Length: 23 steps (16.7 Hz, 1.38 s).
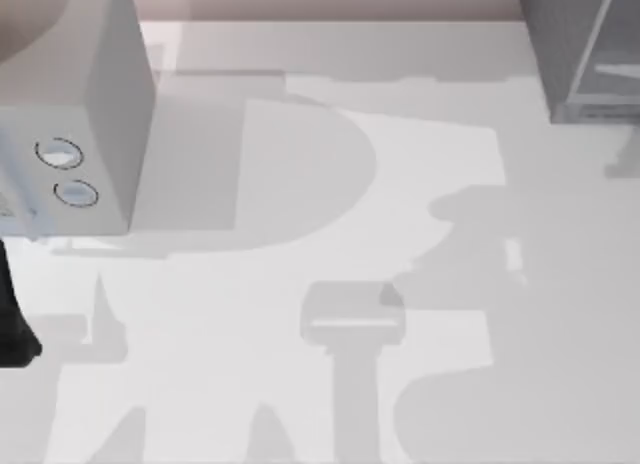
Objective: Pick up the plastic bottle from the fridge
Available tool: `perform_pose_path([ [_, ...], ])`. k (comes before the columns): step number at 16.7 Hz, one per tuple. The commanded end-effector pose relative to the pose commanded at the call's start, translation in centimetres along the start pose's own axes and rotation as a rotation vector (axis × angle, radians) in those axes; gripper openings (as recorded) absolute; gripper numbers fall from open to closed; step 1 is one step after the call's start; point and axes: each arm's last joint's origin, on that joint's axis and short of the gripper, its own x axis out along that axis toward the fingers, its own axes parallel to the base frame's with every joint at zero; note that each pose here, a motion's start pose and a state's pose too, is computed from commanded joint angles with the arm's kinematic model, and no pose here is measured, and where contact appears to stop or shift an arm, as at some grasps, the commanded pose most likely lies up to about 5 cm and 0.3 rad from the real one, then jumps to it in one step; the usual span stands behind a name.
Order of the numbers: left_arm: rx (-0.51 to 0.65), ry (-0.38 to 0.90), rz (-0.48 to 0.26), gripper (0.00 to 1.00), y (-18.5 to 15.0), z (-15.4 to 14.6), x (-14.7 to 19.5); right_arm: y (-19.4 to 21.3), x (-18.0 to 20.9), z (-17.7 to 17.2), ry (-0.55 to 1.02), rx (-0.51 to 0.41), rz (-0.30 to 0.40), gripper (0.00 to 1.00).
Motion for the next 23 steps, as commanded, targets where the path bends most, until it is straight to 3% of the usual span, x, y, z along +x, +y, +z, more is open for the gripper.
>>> perform_pose_path([
  [6,0.0,0.0,0.0,1.0,0.0,0.0,0.0,3.9,-9.9,2.8,-0.041,-0.008,-0.003,0.0],
  [11,0.0,0.0,0.0,1.0,0.0,0.0,0.0,5.9,-17.2,-0.3,-0.067,-0.002,-0.001,0.0],
  [17,0.0,0.0,0.0,1.0,0.0,0.0,0.0,6.6,-19.7,-5.2,-0.029,0.003,0.006,0.0],
  [23,0.0,0.0,0.0,1.0,0.0,0.0,0.0,6.7,-19.8,-5.8,-0.021,0.003,0.007,0.0],
])
